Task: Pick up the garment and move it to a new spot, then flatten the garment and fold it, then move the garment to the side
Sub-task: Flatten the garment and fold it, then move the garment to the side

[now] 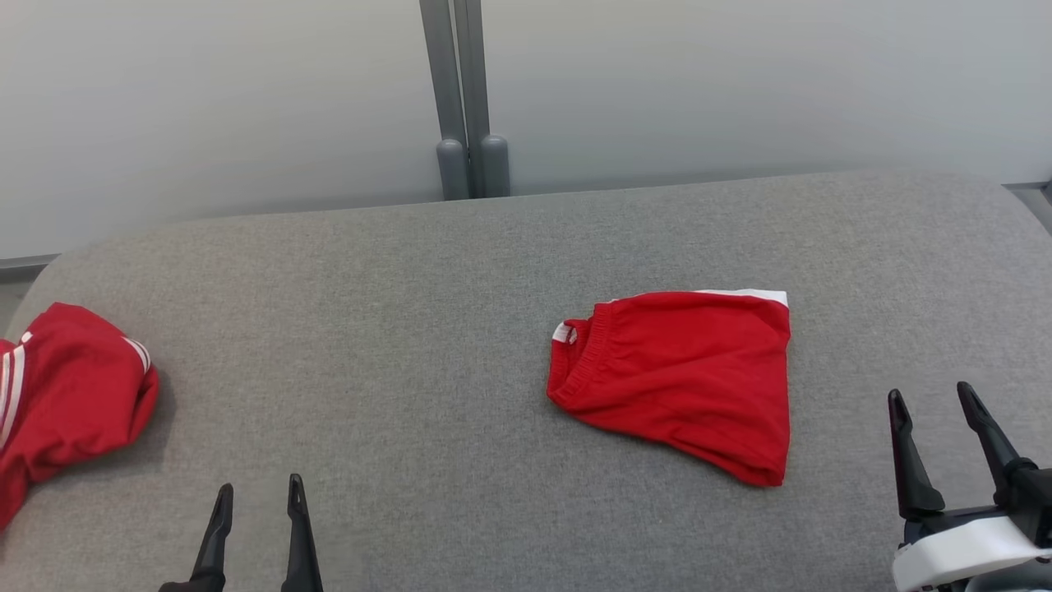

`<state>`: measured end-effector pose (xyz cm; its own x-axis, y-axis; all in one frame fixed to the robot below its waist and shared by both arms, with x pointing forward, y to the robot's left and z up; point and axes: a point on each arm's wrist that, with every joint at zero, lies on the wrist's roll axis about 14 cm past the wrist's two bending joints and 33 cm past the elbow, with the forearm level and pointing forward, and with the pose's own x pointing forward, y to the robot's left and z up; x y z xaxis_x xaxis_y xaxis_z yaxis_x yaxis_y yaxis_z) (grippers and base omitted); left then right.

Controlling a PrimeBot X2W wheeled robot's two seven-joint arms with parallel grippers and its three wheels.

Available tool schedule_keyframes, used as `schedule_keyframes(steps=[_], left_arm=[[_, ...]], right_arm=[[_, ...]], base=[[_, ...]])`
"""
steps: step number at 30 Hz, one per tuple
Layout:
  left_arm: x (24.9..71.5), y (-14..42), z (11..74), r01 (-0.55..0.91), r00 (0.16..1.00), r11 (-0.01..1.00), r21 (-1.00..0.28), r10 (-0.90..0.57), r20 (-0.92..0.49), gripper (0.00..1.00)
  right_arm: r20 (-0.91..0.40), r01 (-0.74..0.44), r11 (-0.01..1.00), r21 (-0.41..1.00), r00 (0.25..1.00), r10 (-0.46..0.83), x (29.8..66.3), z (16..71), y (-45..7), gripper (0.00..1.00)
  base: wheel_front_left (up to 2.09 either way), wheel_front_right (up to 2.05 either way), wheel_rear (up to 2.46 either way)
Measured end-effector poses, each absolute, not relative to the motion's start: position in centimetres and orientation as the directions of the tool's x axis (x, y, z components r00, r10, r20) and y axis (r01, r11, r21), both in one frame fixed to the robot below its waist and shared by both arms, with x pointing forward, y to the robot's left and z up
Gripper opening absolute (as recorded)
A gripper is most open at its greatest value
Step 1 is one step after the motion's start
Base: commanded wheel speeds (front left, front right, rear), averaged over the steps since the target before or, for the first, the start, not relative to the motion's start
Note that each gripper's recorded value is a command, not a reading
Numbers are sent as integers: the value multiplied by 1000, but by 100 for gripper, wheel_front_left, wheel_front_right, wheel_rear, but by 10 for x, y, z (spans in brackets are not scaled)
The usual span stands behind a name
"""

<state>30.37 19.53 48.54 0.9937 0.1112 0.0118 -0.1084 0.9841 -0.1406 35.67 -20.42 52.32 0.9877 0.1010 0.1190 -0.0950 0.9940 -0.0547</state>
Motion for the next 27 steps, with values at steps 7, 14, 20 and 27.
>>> schedule_keyframes(steps=[7,14,20,27], left_arm=[[299,207,487,-137,990,982,-128,141,18,100],[299,209,487,-142,989,982,-127,146,18,100],[302,210,483,-154,988,979,-130,156,3,100],[312,210,480,-152,988,979,-133,152,-10,100]], right_arm=[[130,-112,993,-34,985,116,359,525,-194,100],[130,-123,992,-30,984,126,359,525,-189,100],[139,-134,988,78,983,122,374,527,-184,100],[-238,-66,941,331,960,151,416,479,-186,100]], base=[[0,0,0],[0,0,0],[0,0,0],[0,0,0]])
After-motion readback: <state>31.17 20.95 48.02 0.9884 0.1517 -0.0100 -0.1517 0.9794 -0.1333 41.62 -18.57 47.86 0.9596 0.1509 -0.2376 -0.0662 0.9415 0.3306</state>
